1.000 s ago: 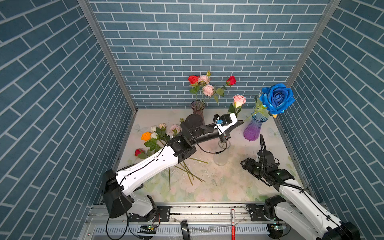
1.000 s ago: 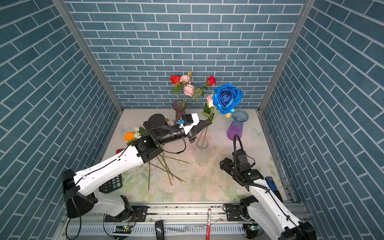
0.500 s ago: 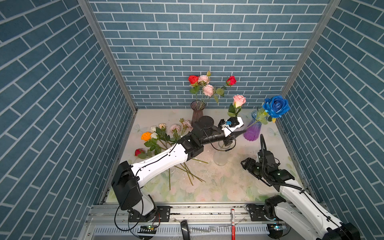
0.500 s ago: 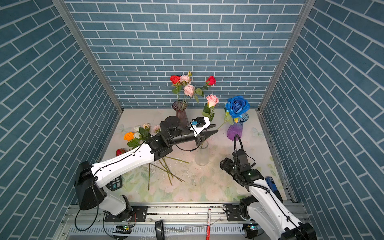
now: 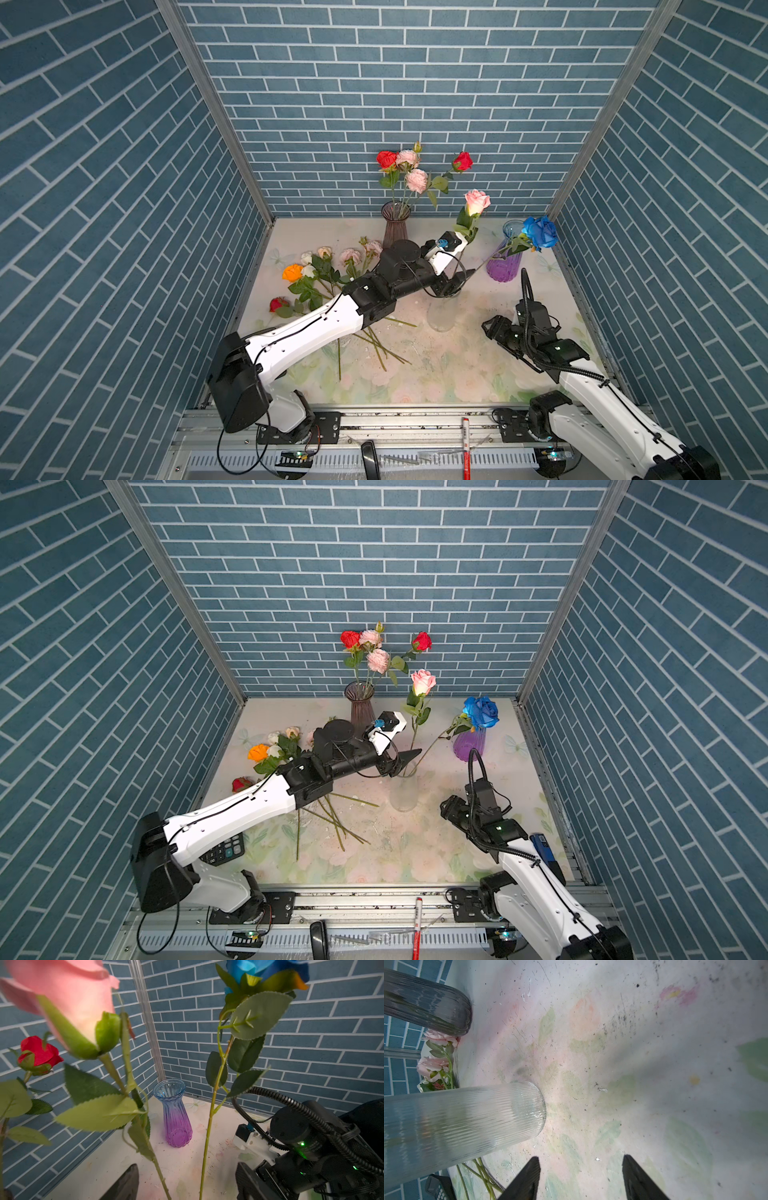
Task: Arrange flowers in a vase
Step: Place the flower in the vase, then pick up the flower from the top-left of the table.
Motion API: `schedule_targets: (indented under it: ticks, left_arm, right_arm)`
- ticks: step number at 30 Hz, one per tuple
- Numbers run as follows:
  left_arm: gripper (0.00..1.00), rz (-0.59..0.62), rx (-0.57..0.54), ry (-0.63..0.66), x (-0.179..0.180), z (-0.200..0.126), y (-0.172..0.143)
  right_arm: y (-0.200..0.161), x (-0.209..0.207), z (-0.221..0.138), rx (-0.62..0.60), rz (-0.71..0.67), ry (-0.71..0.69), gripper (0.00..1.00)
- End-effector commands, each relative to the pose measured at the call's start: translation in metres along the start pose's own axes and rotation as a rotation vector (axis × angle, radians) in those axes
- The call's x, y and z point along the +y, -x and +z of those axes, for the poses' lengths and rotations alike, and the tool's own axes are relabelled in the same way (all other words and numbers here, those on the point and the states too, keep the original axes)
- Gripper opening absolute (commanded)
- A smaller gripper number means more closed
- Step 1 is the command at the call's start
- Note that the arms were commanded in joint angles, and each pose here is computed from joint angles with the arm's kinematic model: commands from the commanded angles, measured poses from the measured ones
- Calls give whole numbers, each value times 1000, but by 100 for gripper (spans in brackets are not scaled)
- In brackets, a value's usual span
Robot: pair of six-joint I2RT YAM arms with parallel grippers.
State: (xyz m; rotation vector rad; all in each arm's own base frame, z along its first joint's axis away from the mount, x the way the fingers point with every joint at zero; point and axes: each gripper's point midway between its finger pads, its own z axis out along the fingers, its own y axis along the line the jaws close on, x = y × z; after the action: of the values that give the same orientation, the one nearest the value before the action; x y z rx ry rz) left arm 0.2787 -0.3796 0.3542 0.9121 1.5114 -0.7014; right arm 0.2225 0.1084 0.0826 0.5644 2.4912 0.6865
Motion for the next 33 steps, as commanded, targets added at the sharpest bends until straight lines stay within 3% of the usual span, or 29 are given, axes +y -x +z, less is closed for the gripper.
schedule_targets:
  ticks: [1,7,11,17,24,28,33]
  left_arm:
    - [77,-157,42,129,37,-23,-14]
    - [70,-641,163,400,124,-89,-99]
    - [69,-883,186,533,148,-143,-164]
    - [72,-968,290,679,151,-182,-238]
    - [71,-1053,469,732,166,-173,-289]
    - [63,-1074,542,737,176,-159,-306]
    - [60,-1113,620,845,187,-173,-331]
  right_arm:
    - [-3,-5,3,14,20,-13,65]
    - [-1,2,15,52,8,-12,65]
    - [-5,3,23,96,3,-16,64]
    - [-1,4,22,76,8,-8,64]
    - [0,-2,20,64,28,-34,64]
    - [0,-3,22,77,28,-50,64]
    - [0,-5,21,74,32,-63,64]
